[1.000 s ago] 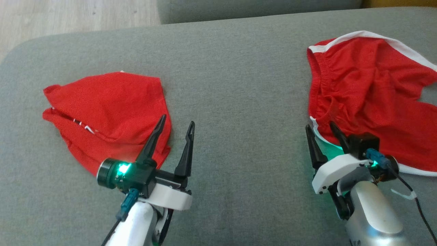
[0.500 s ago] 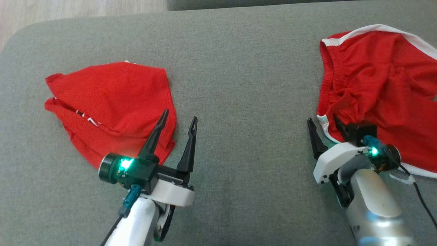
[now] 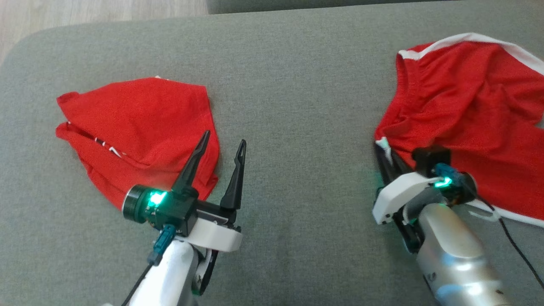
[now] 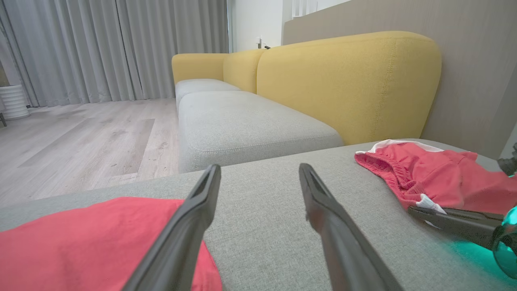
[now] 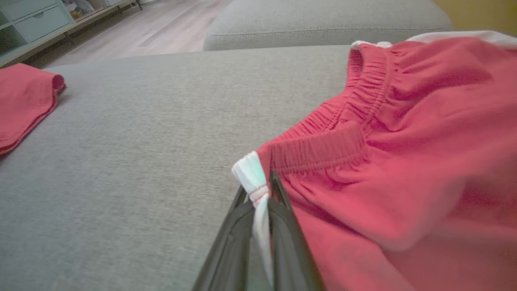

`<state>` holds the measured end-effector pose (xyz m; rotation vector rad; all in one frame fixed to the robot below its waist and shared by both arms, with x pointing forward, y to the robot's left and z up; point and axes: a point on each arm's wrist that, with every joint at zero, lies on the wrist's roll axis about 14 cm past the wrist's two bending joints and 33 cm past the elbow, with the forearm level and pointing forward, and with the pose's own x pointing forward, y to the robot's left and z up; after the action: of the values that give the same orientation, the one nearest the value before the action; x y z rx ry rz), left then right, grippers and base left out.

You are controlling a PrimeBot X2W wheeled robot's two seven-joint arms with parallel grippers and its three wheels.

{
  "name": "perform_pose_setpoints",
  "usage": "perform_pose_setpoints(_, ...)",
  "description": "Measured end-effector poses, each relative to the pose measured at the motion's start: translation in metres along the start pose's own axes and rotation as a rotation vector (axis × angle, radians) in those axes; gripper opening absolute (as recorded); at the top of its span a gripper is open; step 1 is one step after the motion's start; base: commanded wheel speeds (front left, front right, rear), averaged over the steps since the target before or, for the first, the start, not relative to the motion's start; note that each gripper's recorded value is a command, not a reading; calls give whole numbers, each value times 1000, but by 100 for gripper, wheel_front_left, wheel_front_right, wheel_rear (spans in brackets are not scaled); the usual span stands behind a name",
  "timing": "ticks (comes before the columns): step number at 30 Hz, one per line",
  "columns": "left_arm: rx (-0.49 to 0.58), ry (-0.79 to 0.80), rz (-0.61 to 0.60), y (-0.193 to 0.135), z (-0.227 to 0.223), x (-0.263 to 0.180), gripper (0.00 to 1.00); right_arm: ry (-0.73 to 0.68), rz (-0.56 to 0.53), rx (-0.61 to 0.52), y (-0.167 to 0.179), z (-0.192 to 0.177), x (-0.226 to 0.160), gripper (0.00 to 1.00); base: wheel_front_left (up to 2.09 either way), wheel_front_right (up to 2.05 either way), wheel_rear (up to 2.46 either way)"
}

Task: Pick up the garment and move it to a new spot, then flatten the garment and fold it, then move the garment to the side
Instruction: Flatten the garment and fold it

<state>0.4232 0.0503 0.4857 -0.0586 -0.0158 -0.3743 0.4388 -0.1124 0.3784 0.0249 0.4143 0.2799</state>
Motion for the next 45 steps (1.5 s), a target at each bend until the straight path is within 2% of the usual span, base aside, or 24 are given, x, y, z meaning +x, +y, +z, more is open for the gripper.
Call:
perform_pose_setpoints(9,1,-13,14,3,7,-5,100,-73,169,-69,52,26,8,0,0,0,0)
perform_pose_setpoints(21,10,-28,23,4,14,-11,100,-45,416,-130,131,16,-14,0,0,0,0)
perform_pose_setpoints(23,11,-30,22,3,15,-12,100,-46,427,-132,134,16,-18,100,0,0,0)
perform_pose_setpoints(29,6,-34,2,-7,16,-15,100,-98,325,-51,101,33,-21,100,0,0,0)
perform_pose_setpoints(33,5,-49,-21,-16,22,-13,100,-186,201,14,55,56,-29,100,0,0,0)
perform_pose_setpoints(39,3,-75,-51,-26,30,-7,100,-297,-30,94,-25,64,-67,100,0,0,0)
perform_pose_setpoints(40,2,-77,-61,-29,30,-5,100,-325,-134,106,-56,61,-84,100,0,0,0)
perform_pose_setpoints(41,0,-77,-66,-31,30,-4,100,-333,-188,113,-70,57,-93,100,0,0,0)
perform_pose_setpoints(45,-6,-67,-85,-36,26,0,100,-307,-323,141,-90,26,-124,100,0,0,0)
